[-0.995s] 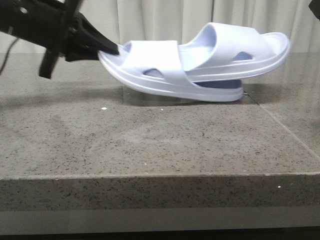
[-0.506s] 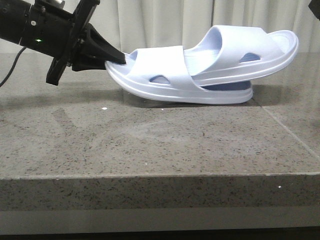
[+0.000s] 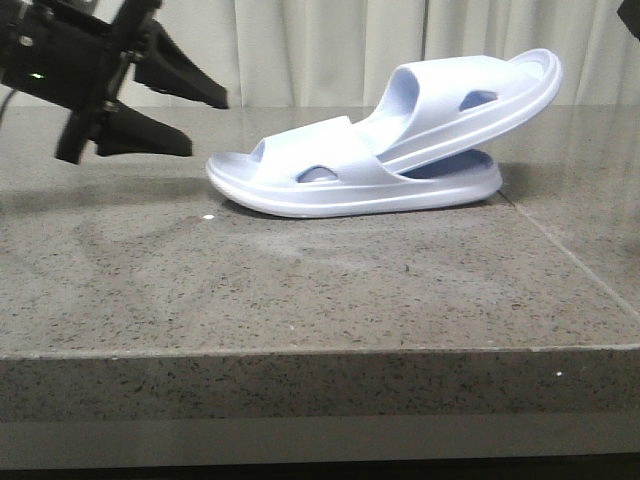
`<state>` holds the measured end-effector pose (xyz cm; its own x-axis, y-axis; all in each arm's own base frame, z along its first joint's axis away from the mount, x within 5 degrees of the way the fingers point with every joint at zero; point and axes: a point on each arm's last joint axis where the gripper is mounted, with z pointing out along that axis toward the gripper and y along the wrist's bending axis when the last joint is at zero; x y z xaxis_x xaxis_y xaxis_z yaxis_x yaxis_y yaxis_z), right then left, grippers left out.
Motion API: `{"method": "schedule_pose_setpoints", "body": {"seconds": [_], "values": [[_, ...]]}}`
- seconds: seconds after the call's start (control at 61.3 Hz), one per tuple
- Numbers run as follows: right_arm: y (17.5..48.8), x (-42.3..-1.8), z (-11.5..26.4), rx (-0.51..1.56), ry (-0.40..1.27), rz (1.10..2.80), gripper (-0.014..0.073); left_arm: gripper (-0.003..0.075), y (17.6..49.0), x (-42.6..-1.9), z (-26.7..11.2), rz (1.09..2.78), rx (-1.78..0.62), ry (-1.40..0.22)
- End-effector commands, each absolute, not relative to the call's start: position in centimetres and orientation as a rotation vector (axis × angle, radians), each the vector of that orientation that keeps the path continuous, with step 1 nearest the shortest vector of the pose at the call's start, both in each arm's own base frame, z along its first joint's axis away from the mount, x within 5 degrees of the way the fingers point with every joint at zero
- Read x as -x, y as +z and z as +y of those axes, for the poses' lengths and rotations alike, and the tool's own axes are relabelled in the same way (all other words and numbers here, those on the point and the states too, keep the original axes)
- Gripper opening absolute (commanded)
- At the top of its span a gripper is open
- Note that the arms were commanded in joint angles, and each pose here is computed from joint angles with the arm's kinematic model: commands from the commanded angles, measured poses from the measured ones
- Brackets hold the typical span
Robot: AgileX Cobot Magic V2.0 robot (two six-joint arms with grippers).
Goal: Insert blue slippers together front up
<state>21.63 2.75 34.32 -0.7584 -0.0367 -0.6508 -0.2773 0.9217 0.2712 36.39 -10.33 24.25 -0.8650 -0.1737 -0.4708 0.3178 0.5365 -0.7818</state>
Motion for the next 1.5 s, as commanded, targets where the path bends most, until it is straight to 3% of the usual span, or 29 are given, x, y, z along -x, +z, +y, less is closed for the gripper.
{"method": "schedule_pose_setpoints", "body": {"seconds": [0.0, 0.147, 0.424, 0.62, 0.783, 0.979, 1.159, 1.224, 1.354, 1.485], "values": [[35.9, -21.5, 2.8, 0.207, 0.463, 2.313, 0.0601, 0.043, 28.6, -35.3, -9.2, 2.19, -0.169, -1.294], [35.9, -21.5, 2.8, 0.207, 0.463, 2.313, 0.0601, 0.0429, 30.9, -34.0, -6.9, 2.27, -0.217, -1.081], [35.9, -21.5, 2.8, 0.207, 0.463, 2.313, 0.0601, 0.0393, 37.2, -29.0, -3.8, 2.408, -0.228, -0.377], [35.9, -21.5, 2.8, 0.206, 0.467, 2.312, 0.0601, 0.0363, 37.9, -24.1, -4.6, 2.411, -0.263, -0.137], [35.7, -21.2, 3.0, 0.217, 0.5, 2.337, 0.0601, 0.0363, 37.0, -19.8, -4.2, 2.356, -0.226, -0.014], [35.7, -21.2, 3.0, 0.221, 0.504, 2.344, 0.0601, 0.0363, 37.4, -16.3, -2.4, 2.22, -0.121, 0.006], [35.7, -21.2, 3.0, 0.221, 0.504, 2.345, 0.06, 0.0361, 37.2, -15.2, -2.2, 2.146, -0.112, -0.027], [35.7, -21.1, 3.1, 0.224, 0.507, 2.349, 0.0582, 0.0323, 37.1, -15.2, -2.3, 2.146, -0.112, -0.03], [35.7, -21.1, 3.1, 0.225, 0.508, 2.351, 0.0443, 0.0198, 37.1, -15.4, -2.5, 2.14, -0.104, -0.06], [35.7, -21.1, 3.1, 0.225, 0.508, 2.351, 0.0188, 0.0055, 37.2, -15.4, -2.5, 2.128, -0.103, -0.069]]}}
